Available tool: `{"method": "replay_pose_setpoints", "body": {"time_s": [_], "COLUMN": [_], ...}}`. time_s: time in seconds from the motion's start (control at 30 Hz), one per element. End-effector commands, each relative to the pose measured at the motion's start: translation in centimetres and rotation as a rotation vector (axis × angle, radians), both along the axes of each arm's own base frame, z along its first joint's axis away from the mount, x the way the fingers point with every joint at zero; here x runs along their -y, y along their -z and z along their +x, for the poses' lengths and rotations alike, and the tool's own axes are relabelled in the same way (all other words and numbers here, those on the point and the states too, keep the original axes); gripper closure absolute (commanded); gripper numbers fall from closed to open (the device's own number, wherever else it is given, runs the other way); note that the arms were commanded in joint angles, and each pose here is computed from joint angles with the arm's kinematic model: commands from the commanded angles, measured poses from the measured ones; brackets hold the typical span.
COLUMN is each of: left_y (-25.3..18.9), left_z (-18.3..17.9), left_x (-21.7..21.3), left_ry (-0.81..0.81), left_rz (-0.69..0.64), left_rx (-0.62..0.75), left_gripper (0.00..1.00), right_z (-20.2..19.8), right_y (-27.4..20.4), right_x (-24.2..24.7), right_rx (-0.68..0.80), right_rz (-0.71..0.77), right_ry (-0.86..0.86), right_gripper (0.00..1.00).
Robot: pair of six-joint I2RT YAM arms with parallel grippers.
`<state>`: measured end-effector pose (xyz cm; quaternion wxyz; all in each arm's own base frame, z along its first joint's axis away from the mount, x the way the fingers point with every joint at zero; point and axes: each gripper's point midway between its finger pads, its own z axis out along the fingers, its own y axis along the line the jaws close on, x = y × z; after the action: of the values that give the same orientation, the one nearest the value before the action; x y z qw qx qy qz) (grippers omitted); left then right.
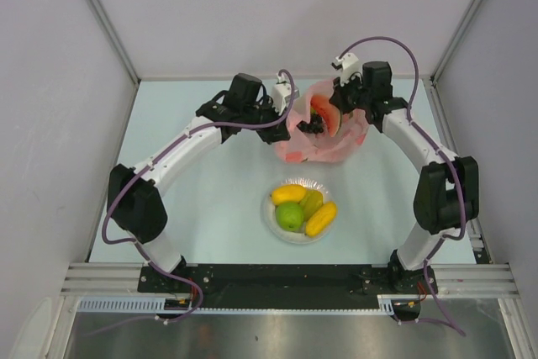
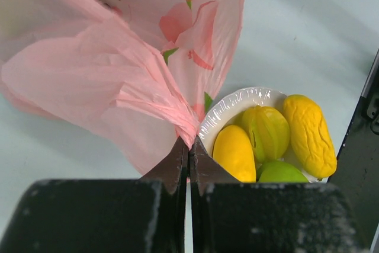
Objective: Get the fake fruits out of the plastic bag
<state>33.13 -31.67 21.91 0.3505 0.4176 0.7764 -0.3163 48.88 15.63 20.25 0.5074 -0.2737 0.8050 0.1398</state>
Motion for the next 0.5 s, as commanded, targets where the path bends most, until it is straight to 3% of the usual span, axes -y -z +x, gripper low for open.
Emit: {"method": "replay_pose_setpoints", "body": {"time_s": [0.0, 0.27, 0.47], "left_y": [-1.8, -1.5, -1.3], "left_z": [0.9, 1.6, 1.6], "left_x": [0.5, -0.6, -1.0], "left_ry": [-0.026, -0.089, -0.099], "left_rz": [-0.029, 0.007, 0.019], "left_rx": [0.046, 0.08, 0.083], "left_gripper": [1.0, 1.0, 1.0], "right_z": [-3.6, -8.6, -15.8], "right_y": [-2.1, -3.6, -4.7], "right_x": [-2.2, -2.9, -4.5], "right_rx": [-0.021, -0.034, 0.021], "right_rz": [0.039, -0.001, -0.026], "right_ry": [-0.097, -0.231, -0.454], "right_gripper": [1.0, 1.0, 1.0]}}
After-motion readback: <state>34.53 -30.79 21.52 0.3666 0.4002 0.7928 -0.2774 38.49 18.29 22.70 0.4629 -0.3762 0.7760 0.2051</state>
